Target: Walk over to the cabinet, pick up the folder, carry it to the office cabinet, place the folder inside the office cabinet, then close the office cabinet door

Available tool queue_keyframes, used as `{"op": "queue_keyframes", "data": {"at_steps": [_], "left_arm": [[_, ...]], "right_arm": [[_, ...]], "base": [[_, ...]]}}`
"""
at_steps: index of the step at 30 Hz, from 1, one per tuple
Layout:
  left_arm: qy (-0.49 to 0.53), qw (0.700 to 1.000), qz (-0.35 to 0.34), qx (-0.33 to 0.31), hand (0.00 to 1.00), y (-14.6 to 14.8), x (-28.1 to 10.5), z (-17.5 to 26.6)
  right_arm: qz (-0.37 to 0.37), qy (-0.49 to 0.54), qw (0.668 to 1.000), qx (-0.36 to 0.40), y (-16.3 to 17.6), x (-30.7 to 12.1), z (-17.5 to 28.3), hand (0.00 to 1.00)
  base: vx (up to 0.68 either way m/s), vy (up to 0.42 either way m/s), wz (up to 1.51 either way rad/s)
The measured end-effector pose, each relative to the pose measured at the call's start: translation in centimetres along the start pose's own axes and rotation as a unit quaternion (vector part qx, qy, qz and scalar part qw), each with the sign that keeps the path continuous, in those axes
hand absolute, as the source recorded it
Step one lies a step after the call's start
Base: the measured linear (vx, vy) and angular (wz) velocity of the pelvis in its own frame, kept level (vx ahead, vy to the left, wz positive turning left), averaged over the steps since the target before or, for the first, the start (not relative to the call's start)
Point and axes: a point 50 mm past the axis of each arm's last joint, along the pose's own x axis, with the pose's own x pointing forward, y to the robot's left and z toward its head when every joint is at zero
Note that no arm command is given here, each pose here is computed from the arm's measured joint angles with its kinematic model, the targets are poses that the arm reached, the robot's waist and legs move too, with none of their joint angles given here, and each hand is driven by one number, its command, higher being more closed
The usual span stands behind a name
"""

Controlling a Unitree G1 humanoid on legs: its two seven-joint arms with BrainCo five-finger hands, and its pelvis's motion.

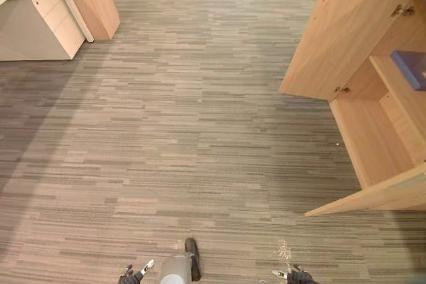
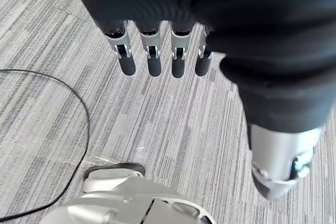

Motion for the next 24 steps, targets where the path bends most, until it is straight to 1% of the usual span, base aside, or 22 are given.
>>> {"op": "queue_keyframes", "data": {"at_steps": [2,4,6,7,9,11,12,13,16,19,24], "left_arm": [[0.014,1.0,0.008,-0.008,0.0,0.3,-0.1,-0.7],[0.025,1.0,0.01,-0.007,0.0,0.3,-0.2,-1.3],[0.038,0.999,-0.001,-0.012,0.0,-0.7,-0.6,-2.1],[0.037,0.999,-0.007,-0.01,0.0,-1.1,-0.7,-2.1],[0.022,1.0,-0.016,0.001,0.0,-1.5,-0.3,-1.1],[0.009,1.0,-0.025,0.014,0.0,-1.8,-0.1,-0.3],[-0.003,0.999,-0.035,0.024,0.0,-2.5,0.1,0.5],[-0.008,0.999,-0.04,0.03,0.0,-2.8,0.1,0.8],[-0.03,0.997,-0.05,0.049,0.0,-3.2,0.3,1.9],[-0.041,0.996,-0.051,0.055,0.0,-3.1,0.5,2.6],[-0.026,0.996,-0.061,0.057,0.0,-4.1,0.5,2.3]], "right_arm": [[0.01,0.008,1.0,0.003,0.7,-0.1,-0.5,0.0],[0.002,0.015,1.0,0.002,0.0,-0.1,-0.9,0.0],[-0.027,0.016,0.999,0.021,-2.3,-0.1,-0.9,0.0],[-0.038,0.003,0.999,0.024,-3.2,-0.1,-0.2,0.0],[-0.042,-0.024,0.999,0.021,-3.4,0.0,1.5,0.0],[-0.034,-0.039,0.998,0.019,-2.8,0.2,2.7,0.0],[-0.015,-0.055,0.998,0.017,-1.4,0.3,3.9,0.0],[-0.008,-0.061,0.998,0.019,-0.8,0.3,4.3,0.0],[0.015,-0.078,0.996,0.029,1.1,0.2,4.9,0.0],[0.032,-0.07,0.996,0.05,2.5,0.1,4.5,0.0],[0.026,-0.047,0.997,0.048,1.7,0.2,3.2,0.0]], "base": [[0.37,0.219,-0.52],[0.28,0.188,-0.2],[0.27,0.257,0.02],[0.34,0.368,0.16],[0.29,0.269,0.58],[0.29,0.049,0.6],[0.29,-0.043,0.23],[0.2,-0.076,0.15],[0.14,-0.14,0.15],[0.17,-0.221,0.18],[0.3,-0.258,-0.23]]}}
